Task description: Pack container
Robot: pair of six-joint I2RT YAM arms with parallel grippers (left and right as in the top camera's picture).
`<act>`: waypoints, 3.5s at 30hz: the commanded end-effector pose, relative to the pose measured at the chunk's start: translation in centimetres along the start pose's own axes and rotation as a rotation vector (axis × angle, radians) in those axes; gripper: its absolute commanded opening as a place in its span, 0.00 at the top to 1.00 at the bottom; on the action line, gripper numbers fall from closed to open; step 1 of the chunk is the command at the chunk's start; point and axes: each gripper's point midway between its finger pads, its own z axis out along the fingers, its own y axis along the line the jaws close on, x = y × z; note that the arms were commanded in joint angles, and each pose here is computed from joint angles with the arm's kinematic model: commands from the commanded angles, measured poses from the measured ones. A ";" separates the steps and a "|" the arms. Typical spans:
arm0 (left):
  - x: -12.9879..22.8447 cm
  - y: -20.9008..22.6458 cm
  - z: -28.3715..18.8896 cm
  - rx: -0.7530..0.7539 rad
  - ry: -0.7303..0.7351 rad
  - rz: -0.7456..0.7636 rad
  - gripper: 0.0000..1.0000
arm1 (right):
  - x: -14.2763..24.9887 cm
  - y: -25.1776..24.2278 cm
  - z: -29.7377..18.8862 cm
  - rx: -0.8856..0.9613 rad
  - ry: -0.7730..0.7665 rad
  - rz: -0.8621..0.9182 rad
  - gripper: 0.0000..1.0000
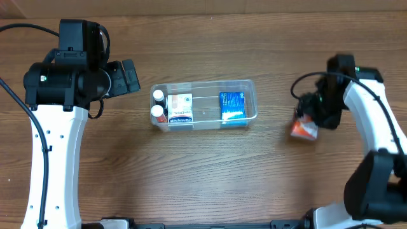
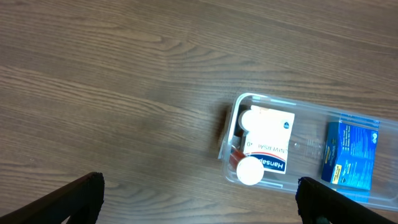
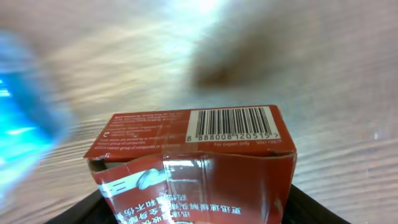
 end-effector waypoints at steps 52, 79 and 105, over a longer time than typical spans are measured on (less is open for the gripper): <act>-0.1 0.0 -0.2 0.006 0.001 0.009 0.00 | 4.0 28.8 2.2 -0.238 -0.174 -0.490 0.00; 0.6 -0.6 4.3 -0.004 0.135 0.048 0.00 | -7.4 11.8 -13.6 -0.010 -0.620 -0.067 0.00; 10.2 2.0 2.1 0.058 0.008 0.061 0.00 | 3.5 3.3 -10.3 -0.070 -0.626 0.070 0.00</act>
